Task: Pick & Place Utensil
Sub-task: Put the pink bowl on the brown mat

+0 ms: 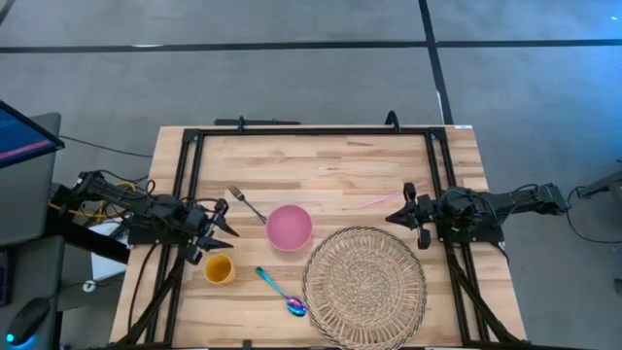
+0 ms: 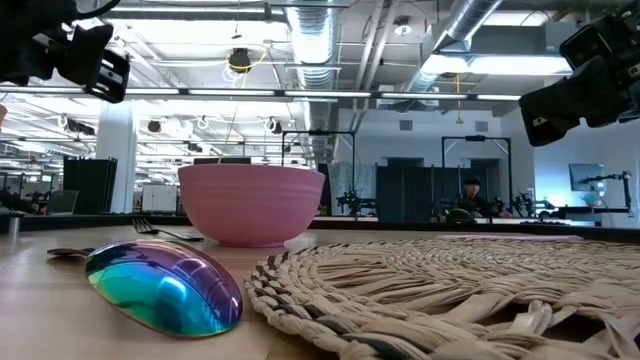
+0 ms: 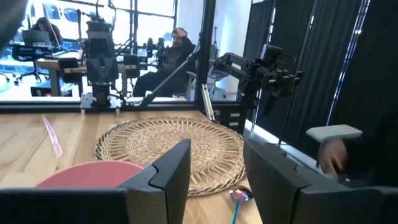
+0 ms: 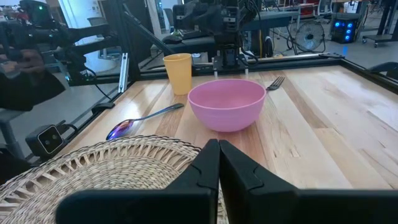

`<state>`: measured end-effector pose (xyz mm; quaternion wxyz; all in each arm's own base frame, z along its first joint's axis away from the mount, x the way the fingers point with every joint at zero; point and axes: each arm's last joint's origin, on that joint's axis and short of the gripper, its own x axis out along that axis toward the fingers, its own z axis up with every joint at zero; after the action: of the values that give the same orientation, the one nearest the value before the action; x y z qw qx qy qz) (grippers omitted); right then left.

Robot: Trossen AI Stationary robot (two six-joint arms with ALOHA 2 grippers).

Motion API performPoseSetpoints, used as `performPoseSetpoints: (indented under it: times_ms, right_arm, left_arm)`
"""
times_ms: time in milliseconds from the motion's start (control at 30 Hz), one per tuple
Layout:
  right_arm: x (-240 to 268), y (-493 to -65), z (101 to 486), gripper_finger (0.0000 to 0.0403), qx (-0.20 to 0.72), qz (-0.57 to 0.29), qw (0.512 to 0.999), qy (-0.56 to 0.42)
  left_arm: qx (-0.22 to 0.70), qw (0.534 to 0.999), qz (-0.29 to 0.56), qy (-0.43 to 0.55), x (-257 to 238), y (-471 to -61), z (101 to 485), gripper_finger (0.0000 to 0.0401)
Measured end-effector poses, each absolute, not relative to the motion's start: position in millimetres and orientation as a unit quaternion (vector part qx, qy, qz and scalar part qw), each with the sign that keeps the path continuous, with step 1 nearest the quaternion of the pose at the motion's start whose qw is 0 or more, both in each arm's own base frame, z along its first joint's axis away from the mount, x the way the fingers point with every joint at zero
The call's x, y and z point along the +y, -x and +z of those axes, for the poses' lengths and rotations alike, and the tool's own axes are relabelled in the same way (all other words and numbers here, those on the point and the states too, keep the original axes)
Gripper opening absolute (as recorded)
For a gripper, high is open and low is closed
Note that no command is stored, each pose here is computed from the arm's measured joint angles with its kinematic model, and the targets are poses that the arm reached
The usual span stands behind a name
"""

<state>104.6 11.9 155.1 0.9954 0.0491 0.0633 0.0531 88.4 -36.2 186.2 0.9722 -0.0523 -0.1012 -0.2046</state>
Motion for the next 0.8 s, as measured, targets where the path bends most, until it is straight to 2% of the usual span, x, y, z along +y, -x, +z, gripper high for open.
performPoseSetpoints:
  times_ms: [667,800]
  right_arm:
    - [11.9,-104.6,155.1,0.0,0.063,0.053,0.995,-0.049]
    - [11.8,-104.6,155.6,0.0,0.06,0.052,0.995,-0.056]
  left_arm:
    - [-0.146,0.964,-0.208,0.08,-35.2,-86.0,195.6,0.015]
    - [-0.146,0.97,-0.167,0.099,-33.1,-87.6,196.0,0.015]
